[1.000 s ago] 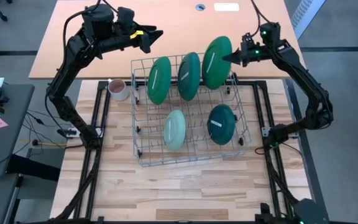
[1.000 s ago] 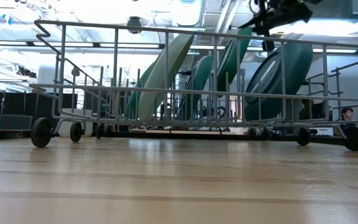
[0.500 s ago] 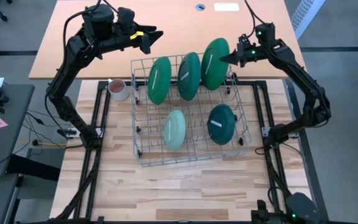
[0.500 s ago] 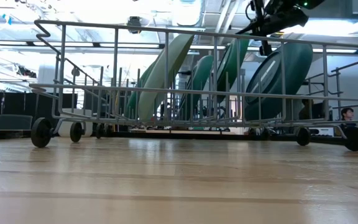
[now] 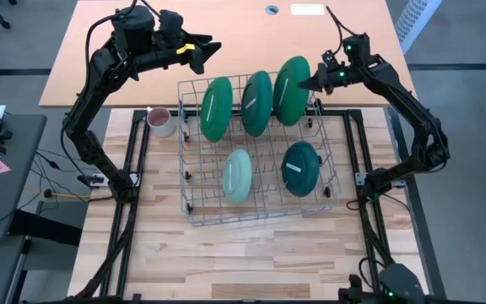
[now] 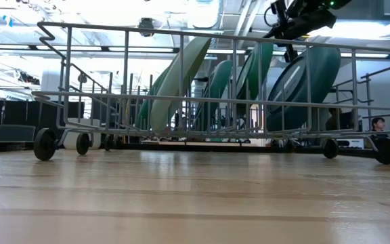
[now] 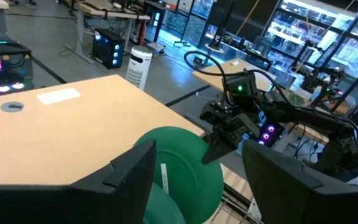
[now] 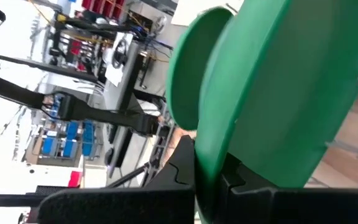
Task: Sort dishes
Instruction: Put the green plate in the dish rack
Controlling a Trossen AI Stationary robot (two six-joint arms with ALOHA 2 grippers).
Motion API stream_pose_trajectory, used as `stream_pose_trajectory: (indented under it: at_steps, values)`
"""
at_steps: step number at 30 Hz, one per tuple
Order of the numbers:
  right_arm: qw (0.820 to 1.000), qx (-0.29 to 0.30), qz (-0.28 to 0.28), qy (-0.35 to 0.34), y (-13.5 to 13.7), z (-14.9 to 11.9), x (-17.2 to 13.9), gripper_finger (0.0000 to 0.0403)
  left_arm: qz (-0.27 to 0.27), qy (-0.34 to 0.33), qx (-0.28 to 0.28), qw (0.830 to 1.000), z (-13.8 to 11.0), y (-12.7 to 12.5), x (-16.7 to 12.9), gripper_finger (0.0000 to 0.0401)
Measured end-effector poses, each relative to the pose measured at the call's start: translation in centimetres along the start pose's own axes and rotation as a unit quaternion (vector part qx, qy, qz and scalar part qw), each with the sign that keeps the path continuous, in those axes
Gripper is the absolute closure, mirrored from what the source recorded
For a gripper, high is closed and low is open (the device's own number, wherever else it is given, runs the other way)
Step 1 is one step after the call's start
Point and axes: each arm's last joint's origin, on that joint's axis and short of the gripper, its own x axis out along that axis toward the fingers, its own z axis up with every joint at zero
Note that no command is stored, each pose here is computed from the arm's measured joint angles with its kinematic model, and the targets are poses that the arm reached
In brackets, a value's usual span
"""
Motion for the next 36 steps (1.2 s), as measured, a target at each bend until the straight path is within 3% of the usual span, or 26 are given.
stream_pose_trajectory:
  at_steps: [6, 18, 28, 36]
  values:
    - [0.999, -0.003, -0.027, 0.023, 0.0, -0.9, 0.6, 0.0392, 0.005, 0.018, -0.001, 1.000, -0.3, 0.1, 0.0, 0.0168]
    - [0.998, -0.006, -0.064, 0.004, -0.1, -0.8, 1.2, 0.0392, 0.010, 0.035, -0.002, 0.999, -0.7, 0.2, 0.0, 0.0168]
    - [0.995, -0.001, -0.079, 0.052, -2.2, -0.7, 4.9, 0.0387, 0.011, 0.035, -0.007, 0.999, -0.7, 0.2, 0.0, 0.0168]
    - [0.995, 0.009, -0.076, 0.066, -2.9, -0.6, 6.1, 0.0367, 0.003, 0.048, -0.013, 0.999, -0.9, 0.2, -0.1, 0.0168]
